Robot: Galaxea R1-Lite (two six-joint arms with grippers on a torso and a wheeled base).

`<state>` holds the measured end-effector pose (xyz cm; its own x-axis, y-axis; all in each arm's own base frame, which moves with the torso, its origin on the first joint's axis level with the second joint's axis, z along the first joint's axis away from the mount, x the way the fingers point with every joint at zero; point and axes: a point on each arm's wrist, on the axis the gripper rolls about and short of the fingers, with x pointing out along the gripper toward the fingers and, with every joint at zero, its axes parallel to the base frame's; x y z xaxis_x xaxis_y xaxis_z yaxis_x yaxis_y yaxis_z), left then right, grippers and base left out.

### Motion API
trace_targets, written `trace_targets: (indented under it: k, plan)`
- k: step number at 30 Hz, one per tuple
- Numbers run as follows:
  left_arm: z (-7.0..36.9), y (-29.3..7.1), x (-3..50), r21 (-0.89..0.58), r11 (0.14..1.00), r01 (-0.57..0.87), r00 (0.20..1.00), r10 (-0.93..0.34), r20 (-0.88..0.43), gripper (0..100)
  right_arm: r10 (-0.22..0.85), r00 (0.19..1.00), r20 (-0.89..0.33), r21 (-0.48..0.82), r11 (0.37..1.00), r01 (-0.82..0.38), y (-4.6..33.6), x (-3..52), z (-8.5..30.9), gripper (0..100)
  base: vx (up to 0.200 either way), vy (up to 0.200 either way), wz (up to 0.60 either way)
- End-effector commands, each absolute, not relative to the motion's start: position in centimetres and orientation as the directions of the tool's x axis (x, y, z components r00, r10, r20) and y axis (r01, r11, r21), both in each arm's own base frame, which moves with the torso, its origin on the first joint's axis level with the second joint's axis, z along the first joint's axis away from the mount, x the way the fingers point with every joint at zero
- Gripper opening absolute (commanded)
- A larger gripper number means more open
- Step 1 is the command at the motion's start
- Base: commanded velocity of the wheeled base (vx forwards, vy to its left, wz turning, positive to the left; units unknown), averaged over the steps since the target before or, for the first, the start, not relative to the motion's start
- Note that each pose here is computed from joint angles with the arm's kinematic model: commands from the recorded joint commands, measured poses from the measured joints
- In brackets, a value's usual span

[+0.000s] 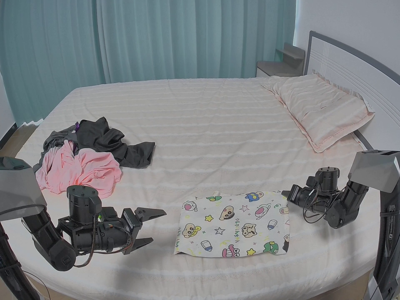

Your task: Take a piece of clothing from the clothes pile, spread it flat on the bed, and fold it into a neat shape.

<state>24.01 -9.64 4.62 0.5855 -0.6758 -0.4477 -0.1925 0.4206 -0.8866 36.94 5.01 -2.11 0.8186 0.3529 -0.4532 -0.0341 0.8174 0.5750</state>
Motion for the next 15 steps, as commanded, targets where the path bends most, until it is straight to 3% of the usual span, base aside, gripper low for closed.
trace_targets:
  k: [1,10,11,15]
  plan:
    - [4.56,-9.63,23.99,-0.886,0.422,-0.195,0.585,-0.675,-0.450,100,0.329,0.828,-0.454,0.569,0.822,-0.015,4.57,36.92,-2.02,0,0.000,0.000,0.00]
    - [4.56,-9.63,23.99,-0.886,0.422,-0.195,0.585,-0.675,-0.450,100,0.303,0.828,-0.473,0.550,0.835,0.009,5.00,36.43,-2.22,0,0.000,0.000,0.00]
    - [4.58,-9.64,24.02,-0.886,0.421,-0.194,0.585,-0.675,-0.449,100,0.303,0.829,-0.470,0.551,0.835,0.007,5.00,36.44,-2.10,100,0.000,0.000,0.00]
    - [4.54,-9.64,24.03,-0.885,0.426,-0.191,0.586,-0.674,-0.450,100,0.276,0.845,-0.457,0.545,0.838,0.021,4.52,36.14,-1.32,100,0.000,0.000,0.00]
